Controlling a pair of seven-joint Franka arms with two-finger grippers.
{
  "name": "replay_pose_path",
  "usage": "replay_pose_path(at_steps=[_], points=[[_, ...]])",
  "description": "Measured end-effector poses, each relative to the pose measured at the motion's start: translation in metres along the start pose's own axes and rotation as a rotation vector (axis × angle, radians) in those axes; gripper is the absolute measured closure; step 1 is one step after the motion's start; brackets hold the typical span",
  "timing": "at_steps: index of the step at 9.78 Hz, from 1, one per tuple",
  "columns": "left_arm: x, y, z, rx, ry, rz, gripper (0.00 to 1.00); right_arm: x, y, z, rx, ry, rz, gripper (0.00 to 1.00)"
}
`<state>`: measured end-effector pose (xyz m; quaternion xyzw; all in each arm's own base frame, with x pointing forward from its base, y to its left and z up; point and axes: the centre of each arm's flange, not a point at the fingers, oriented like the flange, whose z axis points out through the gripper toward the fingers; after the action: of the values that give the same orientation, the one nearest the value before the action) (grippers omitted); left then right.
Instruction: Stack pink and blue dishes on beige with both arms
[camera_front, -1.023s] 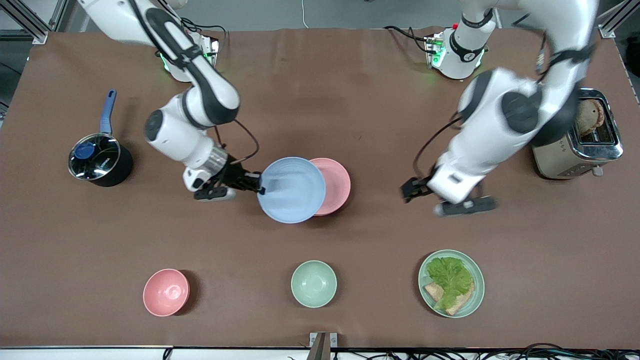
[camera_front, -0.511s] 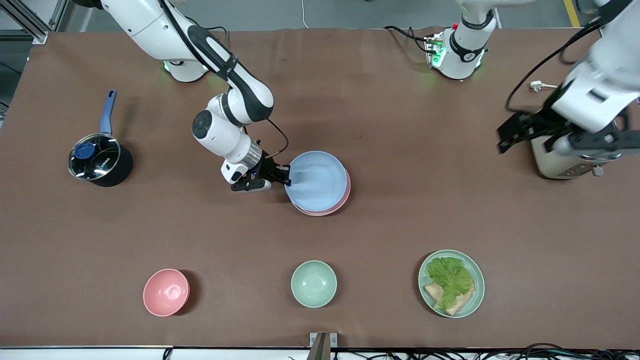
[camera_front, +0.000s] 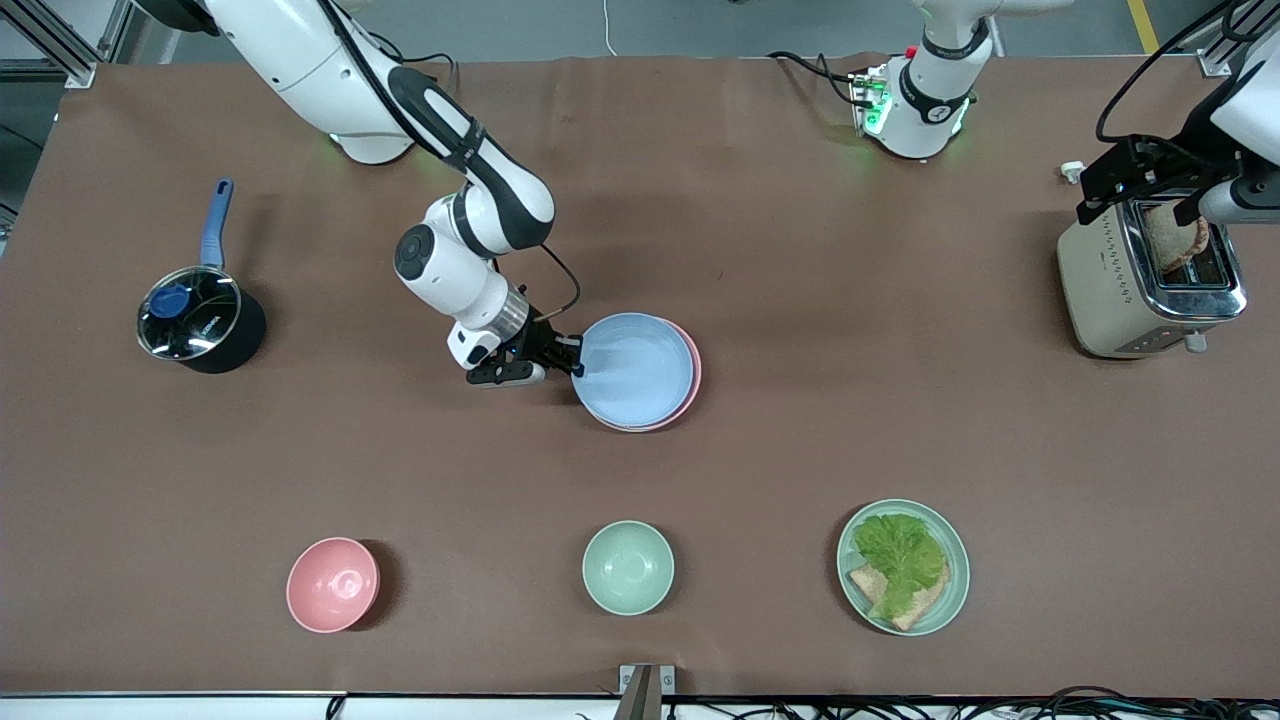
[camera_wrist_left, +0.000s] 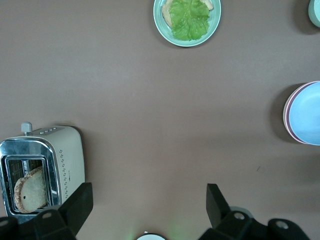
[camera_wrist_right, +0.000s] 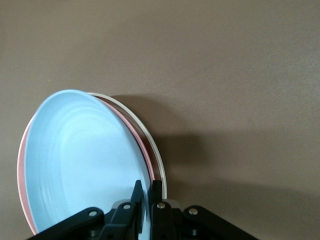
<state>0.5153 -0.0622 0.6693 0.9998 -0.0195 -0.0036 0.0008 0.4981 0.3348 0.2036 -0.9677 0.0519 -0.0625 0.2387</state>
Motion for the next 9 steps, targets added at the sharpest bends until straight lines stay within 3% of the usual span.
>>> replay_pose_path(at_steps=[4, 6, 9], points=[[-0.01, -0.011, -0.007, 0.0, 0.012, -0.023, 0.0, 0.028, -0.007, -0.034, 0.025, 0.062, 0.006, 0.26], [-0.01, -0.014, -0.006, 0.002, 0.009, -0.028, 0.0, 0.063, 0.008, -0.088, 0.024, 0.037, 0.017, 0.0], [-0.009, -0.029, 0.002, 0.004, -0.015, -0.036, 0.0, 0.109, 0.055, -0.205, -0.074, 0.011, -0.015, 0.0]])
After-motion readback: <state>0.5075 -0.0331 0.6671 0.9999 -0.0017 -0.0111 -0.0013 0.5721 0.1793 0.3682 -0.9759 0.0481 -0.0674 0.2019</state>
